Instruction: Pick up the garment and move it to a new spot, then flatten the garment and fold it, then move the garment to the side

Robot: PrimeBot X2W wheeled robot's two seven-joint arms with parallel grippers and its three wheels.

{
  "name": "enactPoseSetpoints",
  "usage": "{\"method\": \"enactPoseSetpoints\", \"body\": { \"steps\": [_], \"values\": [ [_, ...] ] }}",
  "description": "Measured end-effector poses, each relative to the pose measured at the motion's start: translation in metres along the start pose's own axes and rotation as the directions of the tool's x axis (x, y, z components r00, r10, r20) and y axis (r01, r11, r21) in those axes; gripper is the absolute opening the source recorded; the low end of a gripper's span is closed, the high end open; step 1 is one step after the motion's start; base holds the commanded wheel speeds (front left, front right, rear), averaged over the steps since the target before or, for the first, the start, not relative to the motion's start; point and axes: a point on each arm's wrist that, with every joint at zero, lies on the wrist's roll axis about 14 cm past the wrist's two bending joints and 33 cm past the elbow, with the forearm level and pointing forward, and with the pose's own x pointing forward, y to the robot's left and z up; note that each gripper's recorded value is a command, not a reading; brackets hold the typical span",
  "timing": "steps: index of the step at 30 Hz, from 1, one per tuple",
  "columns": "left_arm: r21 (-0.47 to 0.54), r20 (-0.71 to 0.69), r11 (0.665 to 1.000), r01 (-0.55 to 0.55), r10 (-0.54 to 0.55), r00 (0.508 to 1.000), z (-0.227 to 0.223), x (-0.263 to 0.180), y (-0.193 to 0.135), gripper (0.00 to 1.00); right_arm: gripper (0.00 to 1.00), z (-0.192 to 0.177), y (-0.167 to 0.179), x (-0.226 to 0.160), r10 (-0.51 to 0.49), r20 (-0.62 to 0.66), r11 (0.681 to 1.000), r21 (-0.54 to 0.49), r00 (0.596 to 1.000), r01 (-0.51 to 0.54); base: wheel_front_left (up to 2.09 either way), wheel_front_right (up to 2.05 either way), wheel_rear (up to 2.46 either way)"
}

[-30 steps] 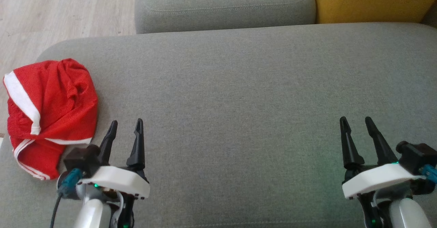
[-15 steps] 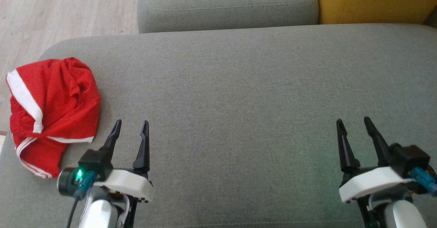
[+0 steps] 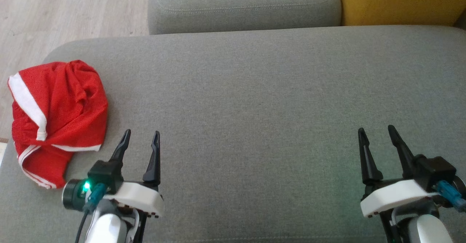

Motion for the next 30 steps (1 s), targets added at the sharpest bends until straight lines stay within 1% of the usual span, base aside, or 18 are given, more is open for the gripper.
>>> {"method": "enactPoseSetpoints", "body": {
  "steps": [8,13,18,22,26,27,30],
  "values": [
    [-0.001,-0.004,1.0,-0.017,0.017,1.0,-0.001,-0.001,0.004,1.0,1.0,-0.001,0.003,0.003,0.009,-0.003,1.0,0.001,1.0,-0.009,0.0,0.0,0.0],
    [0.008,0.017,0.999,-0.053,0.053,0.998,0.007,0.001,0.016,1.0,1.0,-0.002,0.015,0.01,0.048,-0.007,0.999,-0.001,0.999,-0.048,0.0,0.0,0.0],
    [0.016,0.02,0.993,-0.116,0.115,0.993,0.008,-0.009,0.036,1.0,1.0,0.004,0.039,0.022,0.122,0.004,0.993,-0.005,0.993,-0.122,0.0,0.0,0.0],
    [0.024,0.018,0.982,-0.187,0.186,0.982,0.008,-0.023,0.057,1.0,1.0,0.007,0.066,0.032,0.202,0.008,0.979,-0.007,0.979,-0.202,0.0,0.0,0.0],
    [0.032,0.02,0.964,-0.263,0.263,0.965,0.01,-0.038,0.08,1.0,1.0,0.01,0.091,0.041,0.273,0.012,0.962,-0.007,0.962,-0.273,0.0,0.0,0.0],
    [0.022,0.022,0.954,-0.299,0.299,0.954,0.011,-0.047,0.089,1.0,1.0,0.009,0.103,0.045,0.307,0.006,0.952,-0.007,0.952,-0.307,0.0,0.0,0.0],
    [0.022,0.028,0.938,-0.346,0.345,0.938,0.013,-0.059,0.102,1.0,1.0,0.009,0.121,0.048,0.356,0.004,0.935,-0.007,0.935,-0.356,0.0,0.0,0.0]
  ]
}}
